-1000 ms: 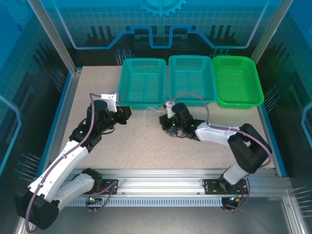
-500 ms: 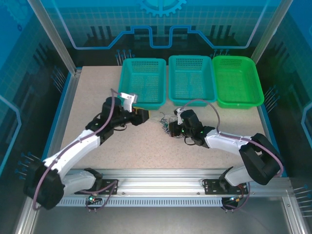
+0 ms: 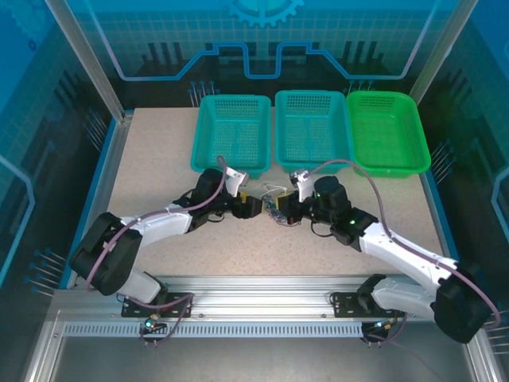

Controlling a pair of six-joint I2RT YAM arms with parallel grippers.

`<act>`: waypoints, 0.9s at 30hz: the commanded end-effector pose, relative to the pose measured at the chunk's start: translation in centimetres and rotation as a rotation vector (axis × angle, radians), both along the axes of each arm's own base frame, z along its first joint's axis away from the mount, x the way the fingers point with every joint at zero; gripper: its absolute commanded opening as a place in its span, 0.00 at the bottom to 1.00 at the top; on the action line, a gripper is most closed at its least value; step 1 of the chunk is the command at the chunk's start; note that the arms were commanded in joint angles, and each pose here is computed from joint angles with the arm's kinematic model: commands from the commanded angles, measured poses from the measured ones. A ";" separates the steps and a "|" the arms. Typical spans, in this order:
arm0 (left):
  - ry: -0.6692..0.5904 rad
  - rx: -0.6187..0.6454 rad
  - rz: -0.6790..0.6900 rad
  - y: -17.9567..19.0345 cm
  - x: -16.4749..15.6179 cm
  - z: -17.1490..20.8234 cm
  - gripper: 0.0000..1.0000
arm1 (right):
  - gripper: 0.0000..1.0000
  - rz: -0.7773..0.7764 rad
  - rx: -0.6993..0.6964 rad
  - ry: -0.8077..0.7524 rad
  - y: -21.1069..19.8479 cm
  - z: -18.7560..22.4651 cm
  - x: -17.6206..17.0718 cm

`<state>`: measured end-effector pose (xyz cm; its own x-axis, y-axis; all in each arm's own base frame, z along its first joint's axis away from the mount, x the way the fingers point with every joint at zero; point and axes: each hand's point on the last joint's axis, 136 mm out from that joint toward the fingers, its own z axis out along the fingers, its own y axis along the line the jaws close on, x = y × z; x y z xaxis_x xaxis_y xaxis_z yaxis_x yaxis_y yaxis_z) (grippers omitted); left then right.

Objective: Untangle the cables

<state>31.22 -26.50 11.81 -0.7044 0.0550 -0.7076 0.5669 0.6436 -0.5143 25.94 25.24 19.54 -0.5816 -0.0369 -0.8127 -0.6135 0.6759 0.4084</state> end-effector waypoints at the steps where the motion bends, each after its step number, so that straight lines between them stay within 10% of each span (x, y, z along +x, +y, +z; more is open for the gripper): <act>1: -0.153 -0.118 -0.125 -2.1 0.0 3.1 0.76 | 0.00 0.043 -0.006 -0.002 -0.3 1.2 -1.0; 7: -0.212 -0.227 -0.187 -3.8 0.3 4.3 0.79 | 0.00 0.071 0.027 0.000 0.0 2.9 -1.4; 12: -0.184 -0.257 -0.182 -4.3 0.8 4.1 0.45 | 0.00 -0.015 0.026 0.021 -1.2 3.0 -0.7; 27: -0.104 -0.385 -0.238 -5.8 -0.1 4.0 0.38 | 0.00 -0.077 0.129 0.068 -1.9 3.5 1.0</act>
